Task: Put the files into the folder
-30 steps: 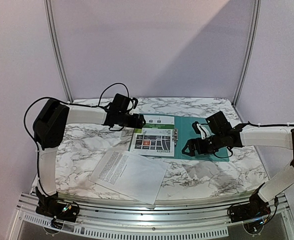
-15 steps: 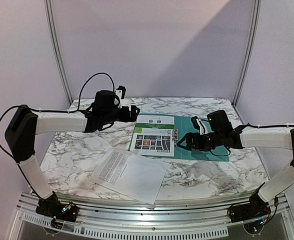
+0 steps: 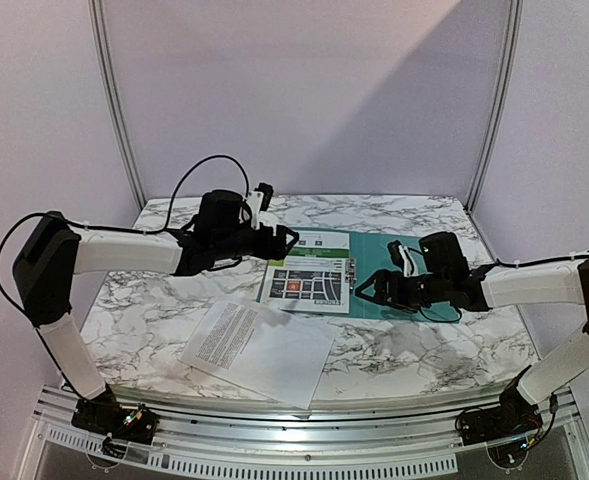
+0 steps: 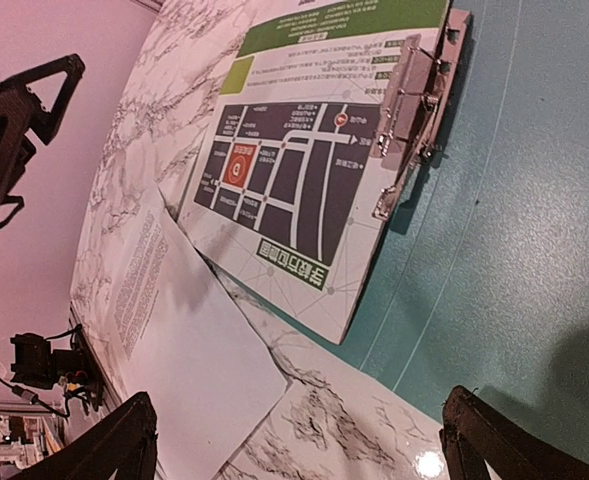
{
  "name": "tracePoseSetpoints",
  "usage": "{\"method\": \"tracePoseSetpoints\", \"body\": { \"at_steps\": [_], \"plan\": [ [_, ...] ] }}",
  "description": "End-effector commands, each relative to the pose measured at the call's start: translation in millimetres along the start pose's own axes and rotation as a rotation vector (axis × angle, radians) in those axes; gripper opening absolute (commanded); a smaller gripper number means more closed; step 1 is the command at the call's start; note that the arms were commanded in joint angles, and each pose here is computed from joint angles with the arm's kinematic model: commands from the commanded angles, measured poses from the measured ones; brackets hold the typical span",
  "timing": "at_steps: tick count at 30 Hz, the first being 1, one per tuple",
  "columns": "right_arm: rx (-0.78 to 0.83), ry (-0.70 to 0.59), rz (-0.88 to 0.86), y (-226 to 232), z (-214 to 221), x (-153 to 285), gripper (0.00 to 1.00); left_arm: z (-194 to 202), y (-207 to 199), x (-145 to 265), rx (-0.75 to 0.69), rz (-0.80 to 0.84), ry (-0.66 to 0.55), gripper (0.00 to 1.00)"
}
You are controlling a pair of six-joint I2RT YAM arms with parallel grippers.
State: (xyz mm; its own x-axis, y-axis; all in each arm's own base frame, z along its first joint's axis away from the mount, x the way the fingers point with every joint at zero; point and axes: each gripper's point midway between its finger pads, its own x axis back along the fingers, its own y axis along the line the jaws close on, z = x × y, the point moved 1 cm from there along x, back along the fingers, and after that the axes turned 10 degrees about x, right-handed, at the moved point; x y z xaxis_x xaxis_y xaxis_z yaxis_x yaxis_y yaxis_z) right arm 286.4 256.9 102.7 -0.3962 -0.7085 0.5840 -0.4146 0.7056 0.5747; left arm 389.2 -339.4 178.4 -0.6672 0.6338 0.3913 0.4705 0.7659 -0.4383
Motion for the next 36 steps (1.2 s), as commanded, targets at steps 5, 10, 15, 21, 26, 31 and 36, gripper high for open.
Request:
{"method": "tracePoseSetpoints", "body": {
  "at_steps": [5,10,15,21,26,31,36],
  "plan": [
    [-0.07,-0.033,-0.058,5,-8,-9,0.99,45,-36,-16,0.029,0.107,0.083,0.72],
    [-0.097,-0.027,-0.061,3,-8,-15,0.99,62,-49,-22,0.028,0.137,0.113,0.66],
    [-0.12,-0.021,-0.104,6,-11,-24,0.99,79,-49,-28,0.022,0.123,0.149,0.62],
    [-0.135,-0.021,-0.152,9,-16,-37,0.99,100,-40,-34,0.03,0.085,0.19,0.57],
    [-0.155,-0.034,-0.192,11,-26,-45,0.98,112,-34,-38,0.033,0.072,0.208,0.54],
    [-0.177,-0.038,-0.216,7,-33,-55,0.97,120,-30,-43,0.036,0.066,0.221,0.52],
    [-0.194,-0.04,-0.226,4,-36,-62,0.97,126,-28,-46,0.035,0.059,0.231,0.51]
  ]
}}
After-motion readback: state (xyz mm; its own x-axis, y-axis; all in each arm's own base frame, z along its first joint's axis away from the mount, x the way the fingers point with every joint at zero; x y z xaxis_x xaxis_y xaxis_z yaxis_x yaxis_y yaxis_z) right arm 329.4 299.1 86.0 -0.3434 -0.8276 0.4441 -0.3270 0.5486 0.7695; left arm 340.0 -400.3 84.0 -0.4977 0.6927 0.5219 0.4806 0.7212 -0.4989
